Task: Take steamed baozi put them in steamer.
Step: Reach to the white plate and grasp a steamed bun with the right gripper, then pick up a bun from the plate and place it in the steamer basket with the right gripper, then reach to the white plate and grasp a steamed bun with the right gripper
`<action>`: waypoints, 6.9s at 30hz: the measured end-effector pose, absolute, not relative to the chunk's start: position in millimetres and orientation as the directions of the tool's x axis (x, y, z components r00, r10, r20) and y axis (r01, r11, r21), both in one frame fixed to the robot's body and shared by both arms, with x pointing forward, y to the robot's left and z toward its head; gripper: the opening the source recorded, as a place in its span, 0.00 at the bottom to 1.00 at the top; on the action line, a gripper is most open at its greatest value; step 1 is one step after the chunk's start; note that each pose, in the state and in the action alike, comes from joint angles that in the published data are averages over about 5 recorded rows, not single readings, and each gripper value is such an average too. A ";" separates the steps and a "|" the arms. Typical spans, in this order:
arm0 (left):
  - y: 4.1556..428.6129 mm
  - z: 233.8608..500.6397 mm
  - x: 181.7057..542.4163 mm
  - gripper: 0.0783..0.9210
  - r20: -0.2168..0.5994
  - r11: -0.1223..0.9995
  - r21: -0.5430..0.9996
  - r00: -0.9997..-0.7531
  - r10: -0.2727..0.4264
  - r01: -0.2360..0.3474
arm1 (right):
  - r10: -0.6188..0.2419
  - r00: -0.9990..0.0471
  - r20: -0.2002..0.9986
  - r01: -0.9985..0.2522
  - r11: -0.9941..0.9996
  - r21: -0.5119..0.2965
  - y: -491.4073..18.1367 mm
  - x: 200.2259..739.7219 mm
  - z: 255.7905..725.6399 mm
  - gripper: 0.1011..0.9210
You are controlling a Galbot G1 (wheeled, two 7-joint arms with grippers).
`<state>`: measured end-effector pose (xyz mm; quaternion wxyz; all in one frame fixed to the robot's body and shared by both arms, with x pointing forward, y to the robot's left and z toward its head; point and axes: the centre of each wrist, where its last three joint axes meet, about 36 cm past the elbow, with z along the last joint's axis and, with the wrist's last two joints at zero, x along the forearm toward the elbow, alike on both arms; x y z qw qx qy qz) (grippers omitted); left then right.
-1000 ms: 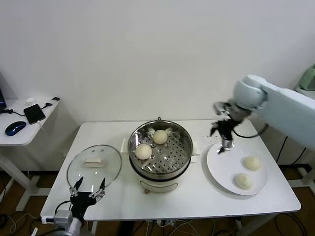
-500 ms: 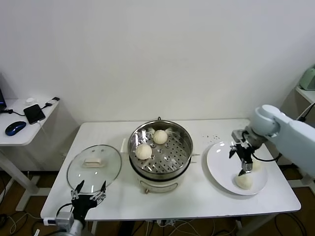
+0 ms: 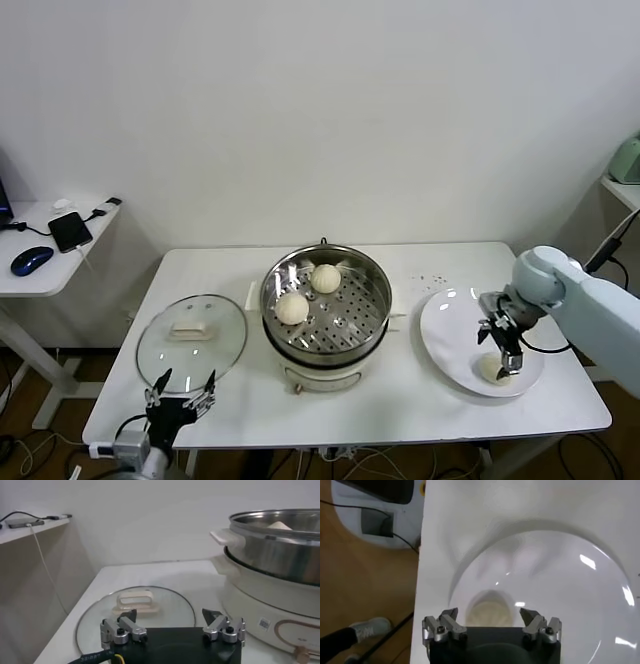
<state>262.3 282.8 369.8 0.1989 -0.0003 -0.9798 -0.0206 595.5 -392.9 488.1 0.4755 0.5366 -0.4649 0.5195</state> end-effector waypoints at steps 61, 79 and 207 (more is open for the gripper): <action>279.2 367.9 274.0 0.88 0.366 0.998 0.054 -0.929 -0.043 -0.025 | -0.076 -0.131 0.989 -0.978 -0.151 -0.141 -347.1 670.8 616.4 0.53; 276.4 383.2 277.1 0.88 0.317 0.997 0.064 -0.946 -0.063 -0.045 | -0.316 -0.063 0.947 -0.653 -0.704 -0.279 -148.0 701.4 728.4 0.53; 273.2 383.0 264.0 0.88 0.357 0.999 -0.050 -0.934 0.005 -0.014 | 0.016 -0.084 0.996 -0.990 -0.114 -0.082 -480.0 660.8 485.0 0.88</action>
